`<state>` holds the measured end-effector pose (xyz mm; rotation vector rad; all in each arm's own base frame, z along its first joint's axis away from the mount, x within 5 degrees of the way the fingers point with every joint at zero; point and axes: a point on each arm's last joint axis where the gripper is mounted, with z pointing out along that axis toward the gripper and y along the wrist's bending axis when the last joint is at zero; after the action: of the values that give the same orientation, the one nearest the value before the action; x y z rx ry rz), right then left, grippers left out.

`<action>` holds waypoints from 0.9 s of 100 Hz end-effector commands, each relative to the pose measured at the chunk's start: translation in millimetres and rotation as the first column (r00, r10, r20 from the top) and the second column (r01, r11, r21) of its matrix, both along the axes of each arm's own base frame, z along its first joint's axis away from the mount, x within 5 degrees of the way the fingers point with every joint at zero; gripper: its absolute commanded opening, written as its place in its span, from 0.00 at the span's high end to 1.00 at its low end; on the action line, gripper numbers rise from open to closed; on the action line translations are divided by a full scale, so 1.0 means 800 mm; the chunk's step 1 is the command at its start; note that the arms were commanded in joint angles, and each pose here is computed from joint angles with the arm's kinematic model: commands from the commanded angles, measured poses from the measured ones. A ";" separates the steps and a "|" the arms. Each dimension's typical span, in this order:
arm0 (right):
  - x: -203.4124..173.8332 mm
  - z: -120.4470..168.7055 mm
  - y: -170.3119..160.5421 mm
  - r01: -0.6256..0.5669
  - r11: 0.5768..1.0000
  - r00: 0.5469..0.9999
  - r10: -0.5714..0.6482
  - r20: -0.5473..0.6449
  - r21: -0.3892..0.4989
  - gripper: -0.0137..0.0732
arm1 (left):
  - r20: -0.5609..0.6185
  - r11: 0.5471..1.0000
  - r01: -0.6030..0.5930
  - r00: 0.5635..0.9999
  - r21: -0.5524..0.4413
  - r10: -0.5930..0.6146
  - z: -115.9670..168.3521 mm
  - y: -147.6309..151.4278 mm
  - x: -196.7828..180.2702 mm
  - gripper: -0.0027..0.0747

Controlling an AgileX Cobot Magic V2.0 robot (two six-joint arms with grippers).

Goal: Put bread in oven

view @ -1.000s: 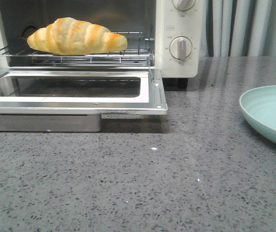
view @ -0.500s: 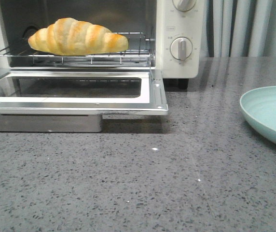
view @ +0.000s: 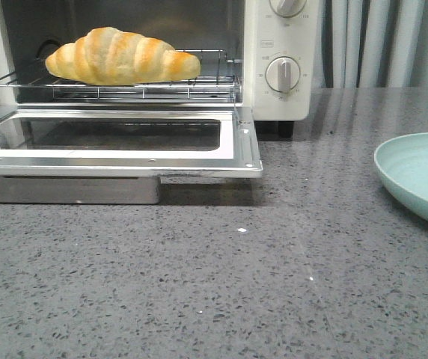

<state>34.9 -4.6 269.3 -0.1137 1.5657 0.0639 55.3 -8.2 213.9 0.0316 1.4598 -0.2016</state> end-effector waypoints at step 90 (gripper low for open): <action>-0.008 0.019 0.001 -0.016 1.000 0.993 0.016 0.117 0.001 0.91 | 0.071 0.994 -0.089 0.994 0.070 0.084 -0.001 0.005 -0.002 0.99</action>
<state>34.9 -4.6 269.3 -0.1137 1.5657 0.0639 55.9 -3.8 212.8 0.0231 1.4702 -0.0831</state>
